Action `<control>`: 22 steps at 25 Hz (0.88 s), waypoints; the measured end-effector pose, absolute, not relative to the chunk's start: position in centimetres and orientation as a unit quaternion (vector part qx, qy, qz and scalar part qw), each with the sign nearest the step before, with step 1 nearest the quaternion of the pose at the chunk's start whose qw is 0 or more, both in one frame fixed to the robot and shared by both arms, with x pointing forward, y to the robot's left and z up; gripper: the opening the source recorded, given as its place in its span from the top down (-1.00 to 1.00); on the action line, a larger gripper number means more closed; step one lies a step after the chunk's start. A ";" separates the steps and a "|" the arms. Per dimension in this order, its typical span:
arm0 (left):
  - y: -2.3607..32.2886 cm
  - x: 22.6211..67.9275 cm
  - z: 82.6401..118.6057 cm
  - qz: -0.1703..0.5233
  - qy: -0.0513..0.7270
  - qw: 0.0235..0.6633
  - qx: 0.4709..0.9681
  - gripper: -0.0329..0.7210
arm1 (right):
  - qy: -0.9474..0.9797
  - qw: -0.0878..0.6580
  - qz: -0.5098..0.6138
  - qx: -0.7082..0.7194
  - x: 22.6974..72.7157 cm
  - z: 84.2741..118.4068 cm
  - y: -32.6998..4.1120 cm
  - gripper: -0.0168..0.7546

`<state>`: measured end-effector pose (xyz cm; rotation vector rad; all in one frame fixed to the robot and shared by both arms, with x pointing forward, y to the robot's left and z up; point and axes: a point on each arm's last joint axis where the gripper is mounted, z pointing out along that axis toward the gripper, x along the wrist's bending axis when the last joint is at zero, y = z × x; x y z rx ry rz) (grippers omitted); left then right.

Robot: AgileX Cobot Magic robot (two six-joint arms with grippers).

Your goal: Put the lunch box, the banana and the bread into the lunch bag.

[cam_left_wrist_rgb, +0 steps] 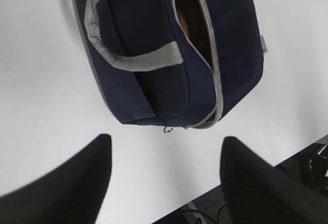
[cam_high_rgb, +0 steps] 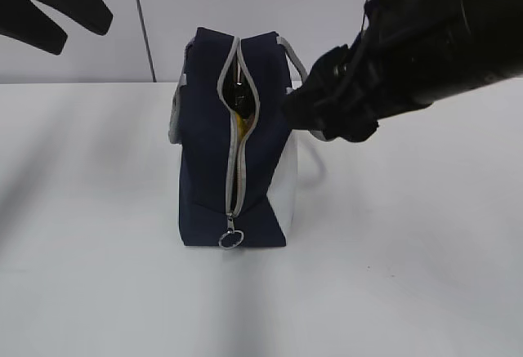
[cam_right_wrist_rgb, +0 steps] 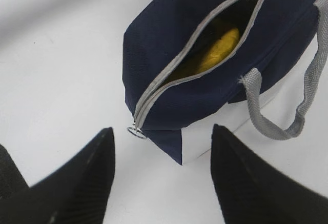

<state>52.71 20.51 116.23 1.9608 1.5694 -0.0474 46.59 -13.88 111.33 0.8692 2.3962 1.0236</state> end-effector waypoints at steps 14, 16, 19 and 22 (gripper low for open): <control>20.6 52.7 116.2 -0.014 0.594 0.306 0.744 -0.26 | 0.787 0.283 0.438 0.330 45.9 105.1 -15.1 -0.18; 20.7 52.8 116.1 -0.008 0.595 0.301 0.745 -0.26 | 0.780 0.296 0.448 0.322 45.5 104.5 -14.9 -0.18; 20.9 52.8 116.1 0.000 0.595 0.295 0.748 -0.26 | 0.772 0.315 0.461 0.304 44.7 103.5 -14.5 -0.18; 20.9 52.8 116.0 0.003 0.595 0.293 0.748 -0.26 | 0.768 0.319 0.469 0.298 44.0 102.2 -14.2 -0.18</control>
